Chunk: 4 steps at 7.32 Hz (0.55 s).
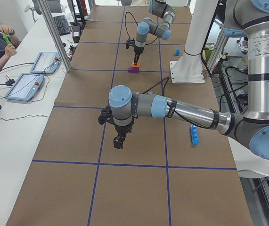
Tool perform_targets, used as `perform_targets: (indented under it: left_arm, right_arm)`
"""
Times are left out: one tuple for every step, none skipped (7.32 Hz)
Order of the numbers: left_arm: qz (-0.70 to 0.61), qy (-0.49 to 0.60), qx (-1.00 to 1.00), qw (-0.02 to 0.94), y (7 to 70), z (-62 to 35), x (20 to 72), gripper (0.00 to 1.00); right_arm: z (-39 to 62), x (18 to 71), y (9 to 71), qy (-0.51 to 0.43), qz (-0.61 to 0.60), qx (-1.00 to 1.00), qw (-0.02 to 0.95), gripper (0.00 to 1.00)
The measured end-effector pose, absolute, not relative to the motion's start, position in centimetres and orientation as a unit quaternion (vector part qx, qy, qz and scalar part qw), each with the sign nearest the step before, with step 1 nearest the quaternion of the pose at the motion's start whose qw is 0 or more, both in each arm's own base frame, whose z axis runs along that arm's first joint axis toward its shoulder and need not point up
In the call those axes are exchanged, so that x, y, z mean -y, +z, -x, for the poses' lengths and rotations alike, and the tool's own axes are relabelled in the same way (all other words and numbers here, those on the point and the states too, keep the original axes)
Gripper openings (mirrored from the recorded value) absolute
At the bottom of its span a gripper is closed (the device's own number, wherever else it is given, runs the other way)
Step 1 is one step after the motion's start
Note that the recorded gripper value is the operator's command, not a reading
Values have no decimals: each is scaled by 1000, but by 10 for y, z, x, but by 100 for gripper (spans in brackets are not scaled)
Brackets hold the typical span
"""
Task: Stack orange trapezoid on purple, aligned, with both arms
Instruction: 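Carry the orange block with the right gripper over the purple block, then lower the orange block onto the purple block, aligned, and open the right gripper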
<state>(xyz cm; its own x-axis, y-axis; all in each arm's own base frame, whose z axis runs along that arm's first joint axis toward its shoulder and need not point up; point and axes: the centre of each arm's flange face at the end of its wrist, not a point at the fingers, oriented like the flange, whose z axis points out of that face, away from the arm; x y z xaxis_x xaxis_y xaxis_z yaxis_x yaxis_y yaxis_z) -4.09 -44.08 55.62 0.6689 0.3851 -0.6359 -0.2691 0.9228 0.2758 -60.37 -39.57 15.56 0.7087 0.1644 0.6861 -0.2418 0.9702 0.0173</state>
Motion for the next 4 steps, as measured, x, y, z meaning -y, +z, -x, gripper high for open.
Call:
perform_targets:
  left_arm:
    - [-79,180,-365,910,556,41,441,100]
    - [-79,180,-365,910,557,41,441,100]
    - [-79,179,-365,910,558,41,441,100]
    - [-78,179,-365,910,558,41,442,100]
  right_arm:
    - [606,394,157,109,-55,364,923,0]
    - [608,392,158,108,-58,362,924,0]
    - [610,390,159,107,-59,361,925,0]
    - [611,388,161,105,-62,359,925,0]
